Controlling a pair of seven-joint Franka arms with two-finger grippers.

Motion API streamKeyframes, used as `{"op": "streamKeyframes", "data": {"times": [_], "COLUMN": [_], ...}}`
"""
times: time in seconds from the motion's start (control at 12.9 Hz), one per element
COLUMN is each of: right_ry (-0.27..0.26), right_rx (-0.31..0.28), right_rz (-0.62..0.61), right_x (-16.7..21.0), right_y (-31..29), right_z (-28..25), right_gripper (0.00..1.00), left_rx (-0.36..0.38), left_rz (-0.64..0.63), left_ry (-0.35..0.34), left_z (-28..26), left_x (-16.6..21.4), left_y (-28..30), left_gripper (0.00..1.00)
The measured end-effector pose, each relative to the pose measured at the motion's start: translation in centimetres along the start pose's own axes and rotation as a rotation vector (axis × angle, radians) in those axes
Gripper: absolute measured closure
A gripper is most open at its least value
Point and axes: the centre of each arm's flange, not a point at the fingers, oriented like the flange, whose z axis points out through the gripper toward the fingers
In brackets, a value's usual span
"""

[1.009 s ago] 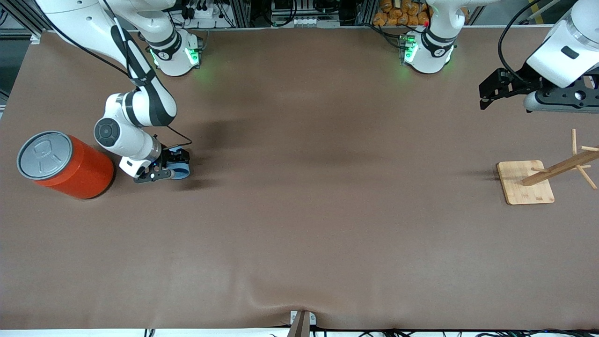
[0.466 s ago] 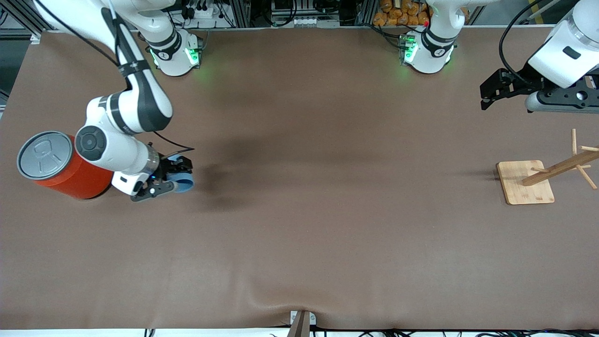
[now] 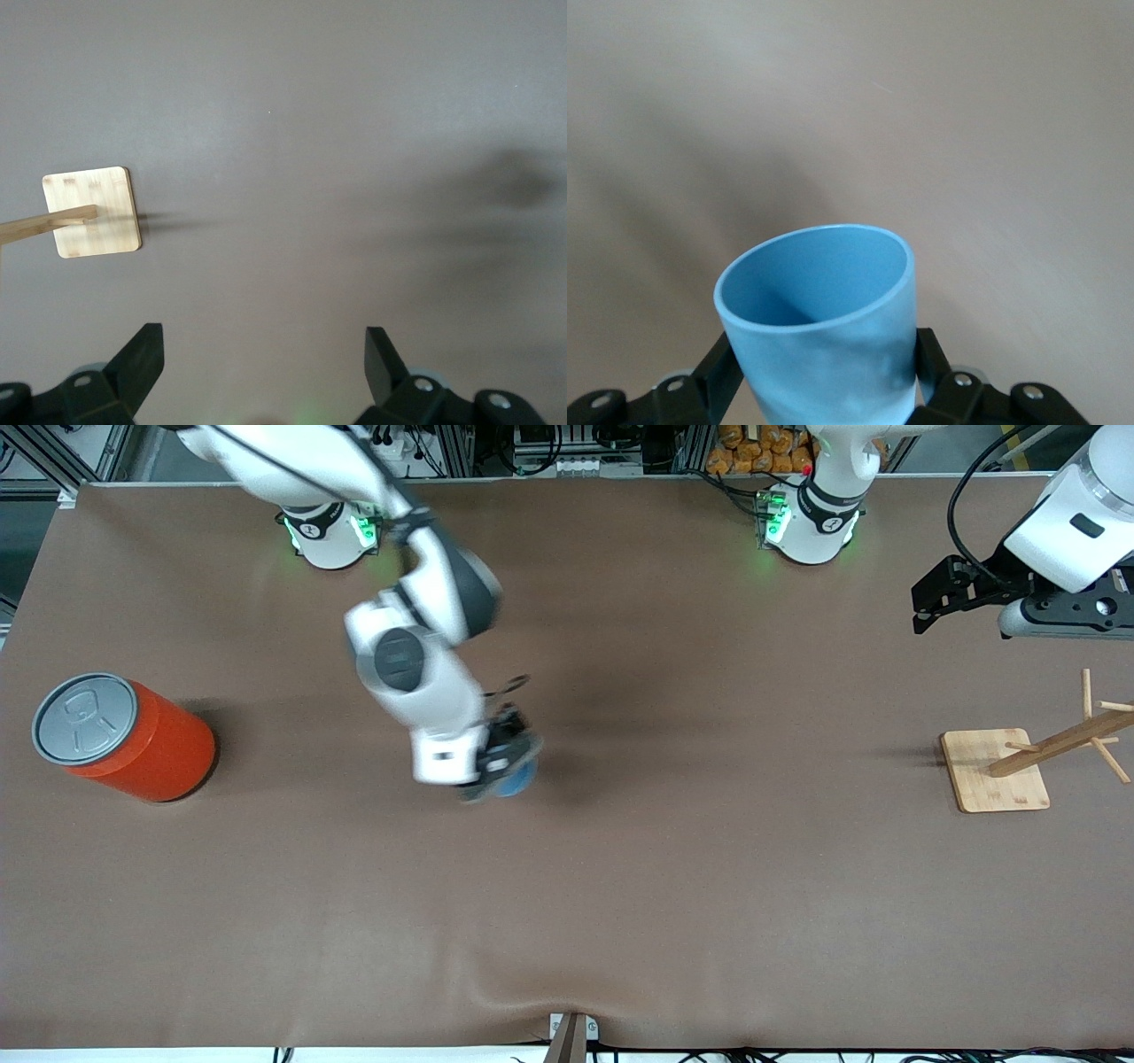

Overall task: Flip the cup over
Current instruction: 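Lift the blue cup with the right gripper and carry it toward the table middle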

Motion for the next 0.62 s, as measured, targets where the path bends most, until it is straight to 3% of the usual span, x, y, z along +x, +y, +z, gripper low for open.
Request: {"op": "streamKeyframes", "data": {"times": [0.31,0.62], "right_ry": [-0.002,-0.016], "right_rx": [-0.05,-0.142], "right_rz": [-0.409,-0.58], "right_x": [3.1,3.3], "right_y": [-8.0,-17.5], "right_z": [4.4,9.8], "right_gripper": [0.17,0.17], "left_rx": [0.0,0.001], "left_rz": [0.0,0.0], "left_ry": [0.001,0.001], "left_z": [-0.1,-0.2], "left_x": [0.0,-0.1], "left_y": [0.0,0.0], "left_gripper": [0.0,0.0]}}
